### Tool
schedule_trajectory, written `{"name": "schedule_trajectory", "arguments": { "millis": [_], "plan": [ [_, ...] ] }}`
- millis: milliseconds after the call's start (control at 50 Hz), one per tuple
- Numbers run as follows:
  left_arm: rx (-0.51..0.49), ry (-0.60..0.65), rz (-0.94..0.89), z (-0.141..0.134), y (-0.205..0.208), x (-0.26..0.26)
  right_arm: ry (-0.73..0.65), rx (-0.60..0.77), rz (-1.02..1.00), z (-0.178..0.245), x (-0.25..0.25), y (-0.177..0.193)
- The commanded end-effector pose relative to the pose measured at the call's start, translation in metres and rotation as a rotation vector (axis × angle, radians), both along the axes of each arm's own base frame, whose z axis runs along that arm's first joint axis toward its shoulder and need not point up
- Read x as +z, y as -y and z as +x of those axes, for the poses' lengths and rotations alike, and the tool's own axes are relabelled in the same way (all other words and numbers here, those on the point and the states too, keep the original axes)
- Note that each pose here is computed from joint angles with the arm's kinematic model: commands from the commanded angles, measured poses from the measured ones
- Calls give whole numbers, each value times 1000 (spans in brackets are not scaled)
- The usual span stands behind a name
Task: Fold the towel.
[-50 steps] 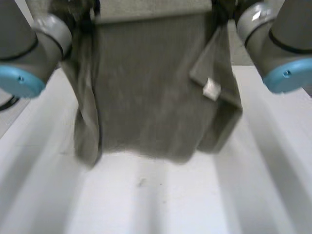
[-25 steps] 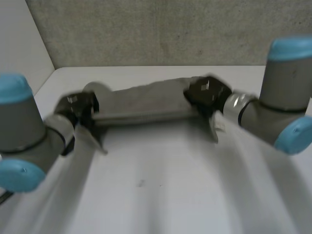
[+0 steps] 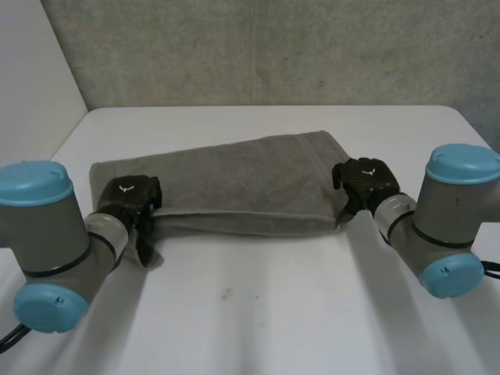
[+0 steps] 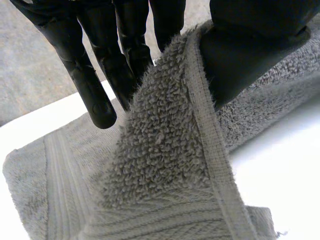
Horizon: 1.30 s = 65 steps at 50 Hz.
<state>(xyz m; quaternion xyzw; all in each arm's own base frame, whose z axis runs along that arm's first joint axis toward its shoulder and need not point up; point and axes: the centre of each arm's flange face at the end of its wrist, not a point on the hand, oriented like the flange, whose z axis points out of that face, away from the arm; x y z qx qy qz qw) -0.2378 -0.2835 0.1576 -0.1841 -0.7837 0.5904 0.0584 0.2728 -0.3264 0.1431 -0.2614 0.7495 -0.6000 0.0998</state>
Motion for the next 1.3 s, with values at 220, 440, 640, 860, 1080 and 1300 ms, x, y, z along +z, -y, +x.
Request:
{"name": "schedule_trajectory", "arguments": {
  "millis": [220,440,640,860,1080,1300],
  "plan": [
    [61,-33,-89,17,14,32,54,-5,77,1,15,-10],
    [111,-54,-103,31,24,39,-115,12,188,-11,2,-12],
    [114,-48,-87,33,25,33,-117,87,216,-4,-10,-14],
    [114,-46,-84,33,24,31,-90,100,159,3,-20,-2],
    [114,-45,-81,33,24,30,-96,100,141,7,-29,8],
    [114,-42,-71,33,24,27,-98,100,143,8,-34,12]
  ]
}}
